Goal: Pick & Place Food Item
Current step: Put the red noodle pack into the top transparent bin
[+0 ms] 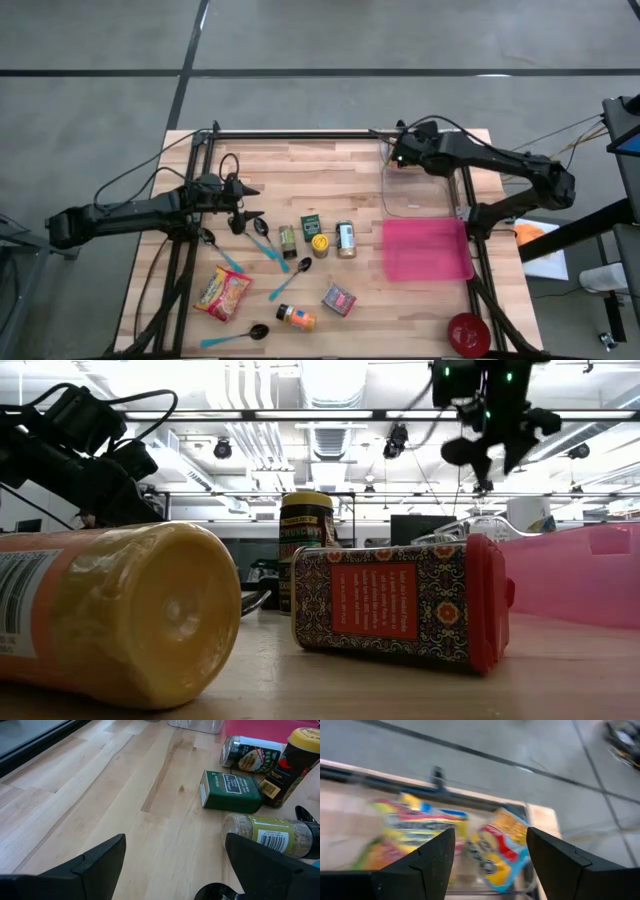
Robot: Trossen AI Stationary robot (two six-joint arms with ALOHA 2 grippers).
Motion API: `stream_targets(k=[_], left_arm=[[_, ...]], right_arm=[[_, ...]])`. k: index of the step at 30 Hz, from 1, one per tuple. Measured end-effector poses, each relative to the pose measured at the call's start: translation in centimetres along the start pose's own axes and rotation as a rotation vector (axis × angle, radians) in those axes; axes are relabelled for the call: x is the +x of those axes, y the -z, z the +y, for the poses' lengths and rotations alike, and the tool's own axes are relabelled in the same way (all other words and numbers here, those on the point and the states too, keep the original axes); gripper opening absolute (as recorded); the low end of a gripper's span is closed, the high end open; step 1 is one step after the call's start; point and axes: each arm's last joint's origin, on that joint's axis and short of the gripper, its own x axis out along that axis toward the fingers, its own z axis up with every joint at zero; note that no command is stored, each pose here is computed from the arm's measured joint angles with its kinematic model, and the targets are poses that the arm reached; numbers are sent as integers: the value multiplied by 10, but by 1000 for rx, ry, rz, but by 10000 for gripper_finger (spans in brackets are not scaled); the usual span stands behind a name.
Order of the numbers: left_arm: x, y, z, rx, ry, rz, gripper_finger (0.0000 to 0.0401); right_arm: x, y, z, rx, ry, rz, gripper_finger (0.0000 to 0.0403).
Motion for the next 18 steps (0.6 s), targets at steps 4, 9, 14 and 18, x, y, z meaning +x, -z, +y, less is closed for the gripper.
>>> stream_targets(k=[4,9,14,18], left_arm=[[0,0,0,0,0,0,347],[0,0,0,0,0,0,347],[0,0,0,0,0,0,347],[0,0,0,0,0,0,347]], right_arm=[[-22,-3,12,-74,-187,-98,244],[-43,-9,29,-171,-511,-235,244],[-52,-11,40,-279,-815,-397,244],[-50,-4,45,-361,-1020,-458,244]])
